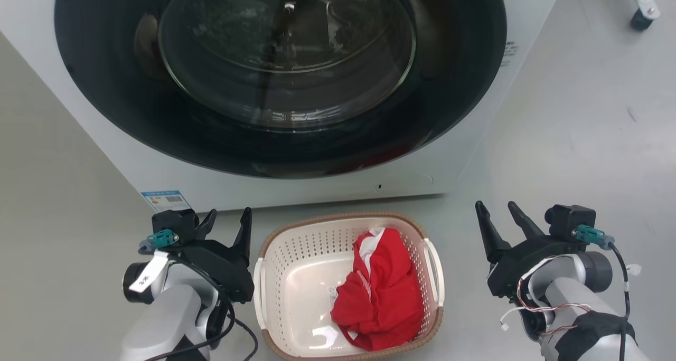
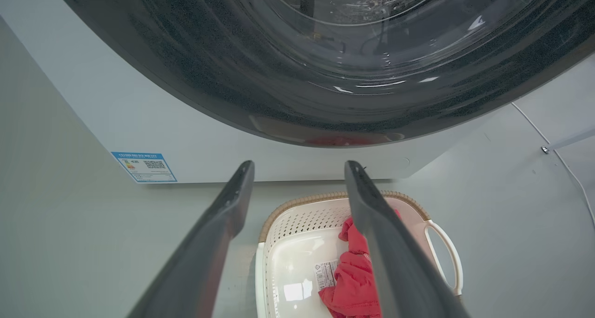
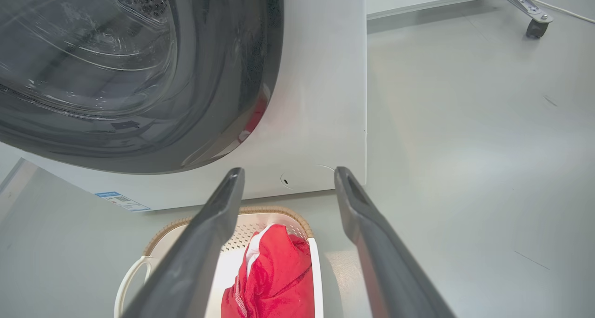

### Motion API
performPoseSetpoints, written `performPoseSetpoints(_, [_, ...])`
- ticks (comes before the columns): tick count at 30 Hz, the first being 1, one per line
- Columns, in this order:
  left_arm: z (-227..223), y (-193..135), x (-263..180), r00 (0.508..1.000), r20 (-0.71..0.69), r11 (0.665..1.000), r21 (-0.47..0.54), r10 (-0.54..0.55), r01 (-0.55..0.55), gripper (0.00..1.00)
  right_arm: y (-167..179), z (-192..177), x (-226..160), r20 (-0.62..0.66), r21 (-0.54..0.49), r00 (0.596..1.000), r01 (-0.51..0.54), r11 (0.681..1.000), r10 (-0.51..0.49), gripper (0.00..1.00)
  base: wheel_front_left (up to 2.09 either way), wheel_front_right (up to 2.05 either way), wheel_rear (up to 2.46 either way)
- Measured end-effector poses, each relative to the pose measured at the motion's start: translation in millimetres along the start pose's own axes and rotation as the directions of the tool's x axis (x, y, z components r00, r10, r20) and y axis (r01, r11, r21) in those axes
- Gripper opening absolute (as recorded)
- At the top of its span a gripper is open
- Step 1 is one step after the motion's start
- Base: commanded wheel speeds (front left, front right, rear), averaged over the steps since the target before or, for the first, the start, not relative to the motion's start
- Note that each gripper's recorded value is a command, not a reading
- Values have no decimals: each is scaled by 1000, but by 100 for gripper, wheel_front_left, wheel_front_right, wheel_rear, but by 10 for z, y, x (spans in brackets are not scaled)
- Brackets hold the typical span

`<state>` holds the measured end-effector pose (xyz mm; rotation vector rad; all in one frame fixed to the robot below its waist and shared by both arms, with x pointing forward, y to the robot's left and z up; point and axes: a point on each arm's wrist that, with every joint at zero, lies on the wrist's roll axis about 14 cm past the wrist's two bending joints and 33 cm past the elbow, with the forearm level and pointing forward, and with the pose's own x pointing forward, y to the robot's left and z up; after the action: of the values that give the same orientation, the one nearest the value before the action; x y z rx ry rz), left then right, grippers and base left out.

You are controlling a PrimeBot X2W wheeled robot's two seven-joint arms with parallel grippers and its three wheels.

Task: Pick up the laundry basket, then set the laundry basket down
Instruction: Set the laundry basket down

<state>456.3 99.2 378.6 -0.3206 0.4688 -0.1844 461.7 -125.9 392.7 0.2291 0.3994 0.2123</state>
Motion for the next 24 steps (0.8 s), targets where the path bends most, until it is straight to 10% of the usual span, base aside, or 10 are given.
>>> performPoseSetpoints(24, [563,-198,-845,948,316,996,86,-22,-6,100,249,647,-708,288,-109,957,4,994,28,100,0,0,0])
